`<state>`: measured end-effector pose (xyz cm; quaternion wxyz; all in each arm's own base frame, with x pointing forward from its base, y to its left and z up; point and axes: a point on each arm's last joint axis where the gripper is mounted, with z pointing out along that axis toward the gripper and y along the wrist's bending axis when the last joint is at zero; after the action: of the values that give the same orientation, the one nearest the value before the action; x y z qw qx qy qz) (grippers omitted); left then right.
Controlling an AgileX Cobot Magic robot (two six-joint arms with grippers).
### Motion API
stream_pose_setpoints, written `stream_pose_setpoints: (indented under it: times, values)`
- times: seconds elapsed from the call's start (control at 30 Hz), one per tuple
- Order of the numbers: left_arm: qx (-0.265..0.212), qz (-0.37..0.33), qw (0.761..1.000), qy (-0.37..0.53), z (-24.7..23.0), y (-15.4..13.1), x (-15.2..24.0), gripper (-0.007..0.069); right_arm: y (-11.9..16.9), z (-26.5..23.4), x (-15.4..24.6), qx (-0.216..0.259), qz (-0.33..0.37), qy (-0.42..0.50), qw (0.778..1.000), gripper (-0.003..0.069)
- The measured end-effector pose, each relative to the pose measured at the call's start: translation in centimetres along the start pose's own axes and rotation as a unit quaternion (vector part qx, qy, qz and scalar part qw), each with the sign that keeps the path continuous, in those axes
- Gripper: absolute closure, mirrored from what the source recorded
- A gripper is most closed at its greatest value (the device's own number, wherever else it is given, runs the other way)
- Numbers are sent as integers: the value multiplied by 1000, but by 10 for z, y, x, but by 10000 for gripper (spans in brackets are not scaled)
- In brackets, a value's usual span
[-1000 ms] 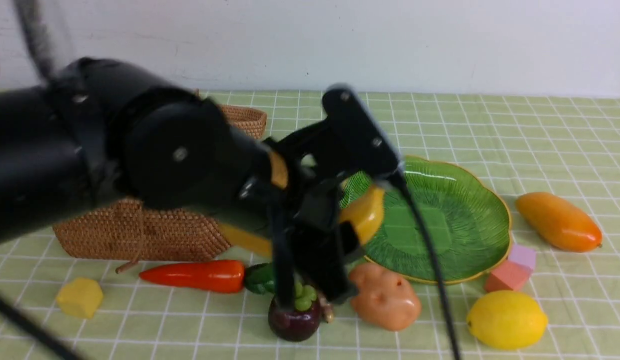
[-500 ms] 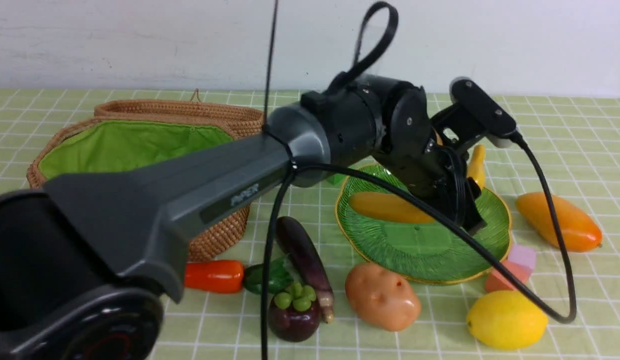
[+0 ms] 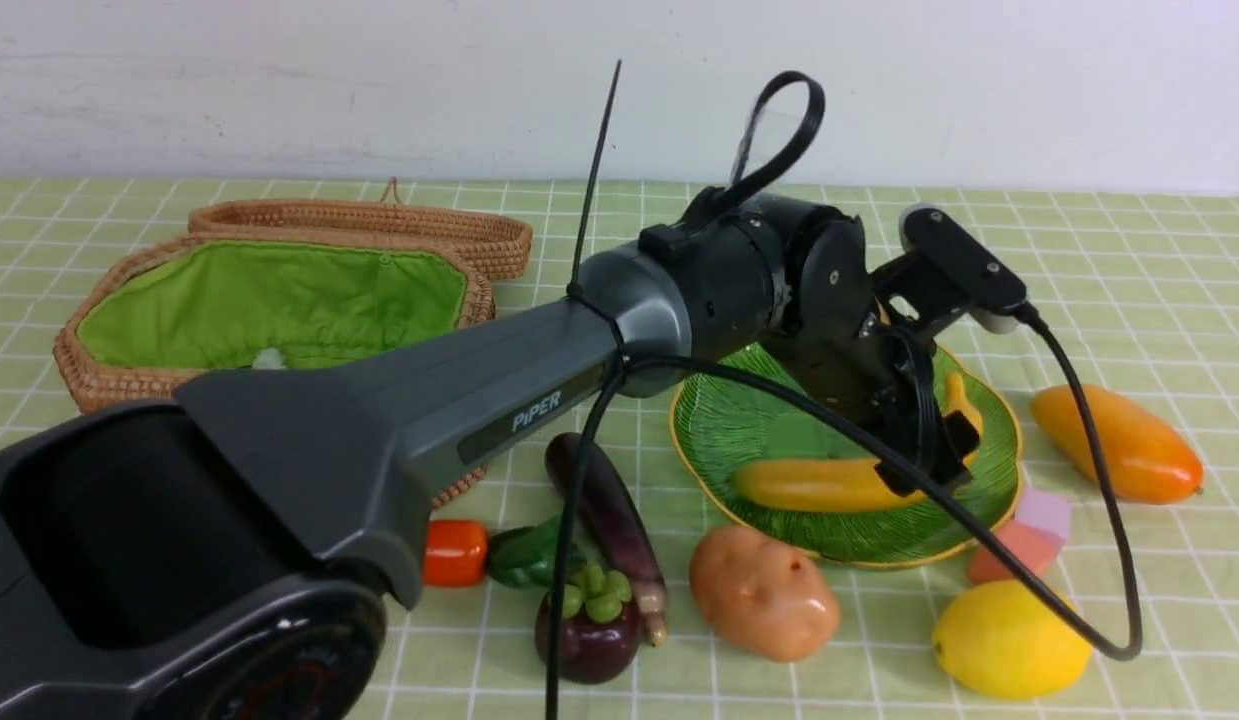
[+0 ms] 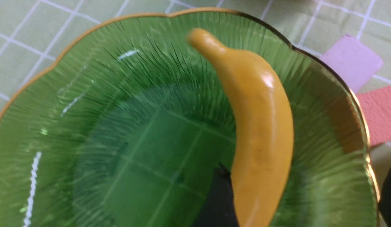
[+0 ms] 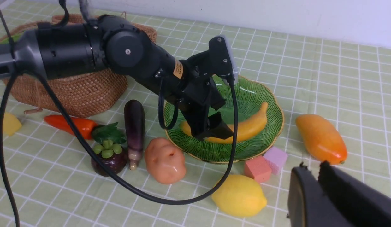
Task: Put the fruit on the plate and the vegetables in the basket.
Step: Use the left arm to grab a banana and put it into the right plate, then use the left arm to grab a carrot and put it into the left basket
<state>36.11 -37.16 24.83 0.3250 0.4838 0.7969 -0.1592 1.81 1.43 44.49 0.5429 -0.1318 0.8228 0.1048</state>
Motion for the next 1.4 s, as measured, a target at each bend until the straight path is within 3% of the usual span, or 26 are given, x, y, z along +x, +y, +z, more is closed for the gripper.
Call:
stream_pose_setpoints:
  times: [0.03,0.13,0.17,0.2,0.27,0.33,0.53,0.77,0.83,0.93,1.07,1.23,1.4]
  values:
    - [1,-1,1000,2,-2,0,0,43,0,0,0,0,0,0,1000,582]
    - [9,-29,999,42,-54,-6,-9,225,0,0,0,0,0,2,1000,583]
    - [6,-51,997,52,-77,-8,-13,321,0,0,1,-1,1,3,1000,583]
    - [6,-51,997,52,-77,-8,-13,339,0,0,1,-1,1,3,1000,583]
    - [1,-84,995,48,-130,-14,-21,562,2,0,0,-9,4,3,1000,582]
    - [0,-85,995,46,-163,-18,-24,638,3,0,0,-15,6,2,1000,581]
    - [-20,-92,995,27,-234,-28,-17,638,8,0,0,-45,-2,0,999,580]
    - [-47,-88,989,110,-260,-44,57,638,15,-1,-1,-84,-28,-6,996,580]
    - [-57,-72,984,152,-266,-52,97,638,18,-2,-1,-102,-44,-9,994,580]
    - [-60,-35,975,211,-254,-61,156,638,26,-4,-2,-143,-74,-21,987,580]
    - [-46,-16,973,225,-229,-55,192,638,37,-8,-3,-202,-122,-41,971,577]
    - [-29,2,979,202,-194,-24,198,638,47,-13,-2,-260,-149,-54,952,573]
    - [-16,95,977,191,-167,-9,197,566,48,-14,-2,-267,-152,-57,950,570]
